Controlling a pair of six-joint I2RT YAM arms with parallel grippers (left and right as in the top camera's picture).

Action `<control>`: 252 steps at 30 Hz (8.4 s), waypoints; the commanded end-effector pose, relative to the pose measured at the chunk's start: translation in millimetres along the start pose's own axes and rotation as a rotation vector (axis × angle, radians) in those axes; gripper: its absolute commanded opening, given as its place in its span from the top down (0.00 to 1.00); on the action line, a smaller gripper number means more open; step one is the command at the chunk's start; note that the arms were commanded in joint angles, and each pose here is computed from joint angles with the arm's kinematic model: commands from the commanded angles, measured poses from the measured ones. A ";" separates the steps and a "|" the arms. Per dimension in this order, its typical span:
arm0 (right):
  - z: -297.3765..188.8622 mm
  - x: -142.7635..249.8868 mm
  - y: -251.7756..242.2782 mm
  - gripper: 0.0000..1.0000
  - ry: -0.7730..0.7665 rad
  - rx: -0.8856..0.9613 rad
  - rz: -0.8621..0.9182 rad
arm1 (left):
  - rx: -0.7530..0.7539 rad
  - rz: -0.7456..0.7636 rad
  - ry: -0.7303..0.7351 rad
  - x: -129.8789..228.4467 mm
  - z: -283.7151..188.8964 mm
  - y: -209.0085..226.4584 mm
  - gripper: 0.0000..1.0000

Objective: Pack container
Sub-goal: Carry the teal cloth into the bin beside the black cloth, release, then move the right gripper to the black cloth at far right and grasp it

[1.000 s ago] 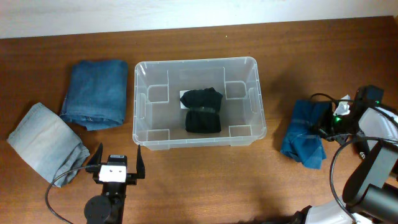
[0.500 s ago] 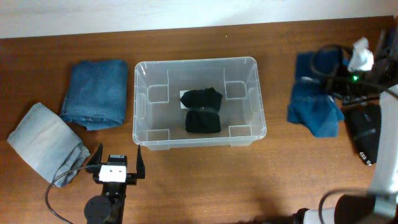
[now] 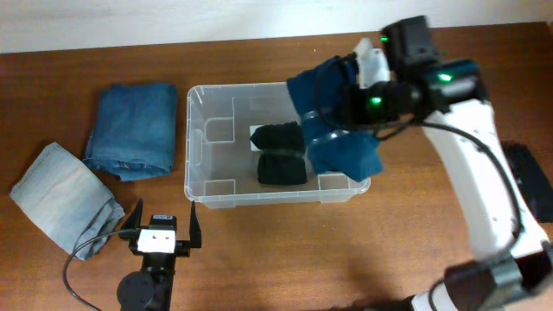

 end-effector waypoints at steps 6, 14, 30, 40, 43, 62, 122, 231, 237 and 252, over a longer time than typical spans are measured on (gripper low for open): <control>63.9 -5.3 -11.4 0.94 0.103 0.171 0.120 | 0.008 0.017 -0.001 1.1 -0.1 -0.8 0.01; 112.6 11.4 -35.5 0.94 0.241 0.276 0.161 | 0.008 0.017 -0.001 1.1 -0.1 -0.8 0.01; 138.3 24.6 -35.4 0.94 0.297 0.280 0.227 | 0.008 0.017 -0.001 1.2 -0.1 -0.7 0.01; 140.5 22.3 -28.9 0.94 0.288 0.214 0.241 | 0.008 0.017 -0.001 1.1 -0.1 -0.8 0.01; 141.1 21.0 -27.5 0.94 0.282 0.198 0.242 | 0.008 0.017 -0.001 1.1 -0.1 -0.8 0.01; 117.4 7.5 -31.7 0.23 0.245 0.274 0.023 | 0.008 0.017 -0.001 1.1 -0.1 -0.8 0.01; -174.9 152.3 -291.8 0.52 0.067 0.598 1.058 | 0.008 0.017 -0.001 1.1 -0.1 -0.8 0.01; -36.3 341.2 -372.1 0.67 -0.046 0.427 1.466 | 0.008 0.017 -0.001 1.1 -0.1 -0.8 0.01; -37.8 329.2 -373.1 0.96 -0.109 0.349 1.396 | 0.008 0.017 -0.001 1.1 -0.1 -0.8 0.01; -107.2 229.7 -337.1 0.96 -0.362 0.307 1.066 | 0.008 0.017 -0.001 1.1 -0.1 -0.8 0.01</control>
Point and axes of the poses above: each gripper's point midway between its finger pads, its own z axis out along the fingers, its own y axis along the line the jaws close on, x = y × z, the point moved 7 cm from there along -z, back along the fingers, and after that the axes turned 13 degrees about -z, right-handed, at the moved point
